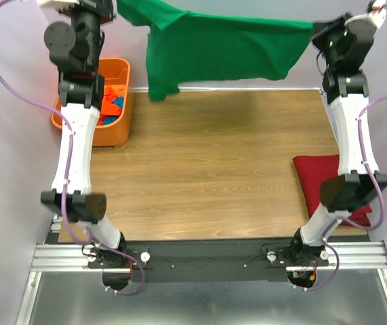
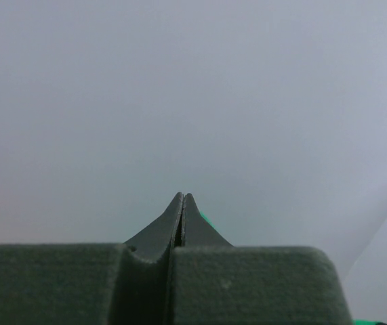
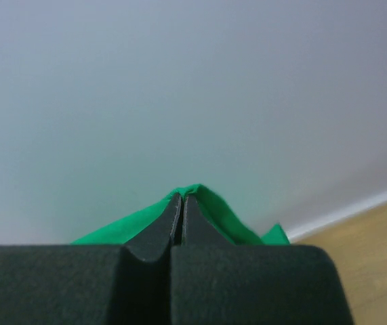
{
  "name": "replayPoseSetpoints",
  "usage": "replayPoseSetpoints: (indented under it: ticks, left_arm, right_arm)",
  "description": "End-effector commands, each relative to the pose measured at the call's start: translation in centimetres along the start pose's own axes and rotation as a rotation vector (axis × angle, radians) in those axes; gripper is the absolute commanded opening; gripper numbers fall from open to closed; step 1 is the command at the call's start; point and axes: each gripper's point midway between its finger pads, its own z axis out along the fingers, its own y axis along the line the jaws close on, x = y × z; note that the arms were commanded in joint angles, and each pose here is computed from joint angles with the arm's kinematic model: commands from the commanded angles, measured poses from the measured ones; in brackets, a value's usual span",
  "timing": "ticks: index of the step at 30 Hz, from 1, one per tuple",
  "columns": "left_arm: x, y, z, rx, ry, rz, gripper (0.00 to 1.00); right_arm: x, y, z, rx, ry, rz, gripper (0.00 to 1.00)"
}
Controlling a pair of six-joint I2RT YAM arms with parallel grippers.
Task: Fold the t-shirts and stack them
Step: Flatten the tshirt out, then fold the tshirt
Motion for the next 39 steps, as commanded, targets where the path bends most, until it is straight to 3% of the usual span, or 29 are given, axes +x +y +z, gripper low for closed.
replayPoseSetpoints:
  ticks: [1, 2, 5, 6, 7, 8, 12, 15, 22, 29, 39]
  left_arm:
    - [-1.0, -0.6, -4.2, 0.009, 0.013, -0.021, 0.00]
    - [4.7, 3.1, -5.9, -0.072, 0.129, -0.040, 0.00]
    - [10.4, 5.9, -10.7, -0.150, 0.282, -0.134, 0.00]
    - [15.9, 9.4, -14.7, -0.249, 0.415, -0.156, 0.00]
    - [17.9, 10.5, -16.8, -0.297, 0.461, -0.207, 0.00]
    - [21.3, 12.8, -21.4, -0.390, 0.553, -0.223, 0.00]
    - [26.4, 16.6, -30.9, -0.589, 0.716, -0.255, 0.00]
    - [28.0, 18.7, -35.5, -0.698, 0.782, -0.218, 0.00]
    - [29.3, 20.0, -41.7, -0.830, 0.931, -0.173, 0.00]
    - [27.1, 19.6, -42.3, -0.866, 0.918, -0.139, 0.00]
    - [24.4, 17.6, -45.3, -0.862, 0.905, -0.168, 0.00]
  right_arm:
    - [7.6, -4.9, -1.6, 0.081, 0.182, 0.026, 0.01]
    - [11.7, -7.5, -2.9, 0.133, 0.272, 0.045, 0.01]
    - [19.3, -12.0, -6.1, 0.216, 0.437, 0.089, 0.01]
    - [21.5, -13.5, -7.2, 0.245, 0.463, 0.112, 0.01]
    - [25.9, -16.2, -9.7, 0.289, 0.567, 0.118, 0.01]
    - [28.1, -17.8, -10.9, 0.327, 0.610, 0.120, 0.01]
    - [35.3, -21.8, -15.6, 0.425, 0.787, 0.184, 0.01]
    - [39.6, -23.7, -18.9, 0.476, 0.909, 0.232, 0.01]
    - [39.7, -26.3, -25.1, 0.572, 0.930, 0.166, 0.01]
    - [36.6, -24.3, -27.5, 0.528, 0.904, 0.163, 0.01]
    - [31.6, -24.6, -30.6, 0.619, 0.841, 0.046, 0.01]
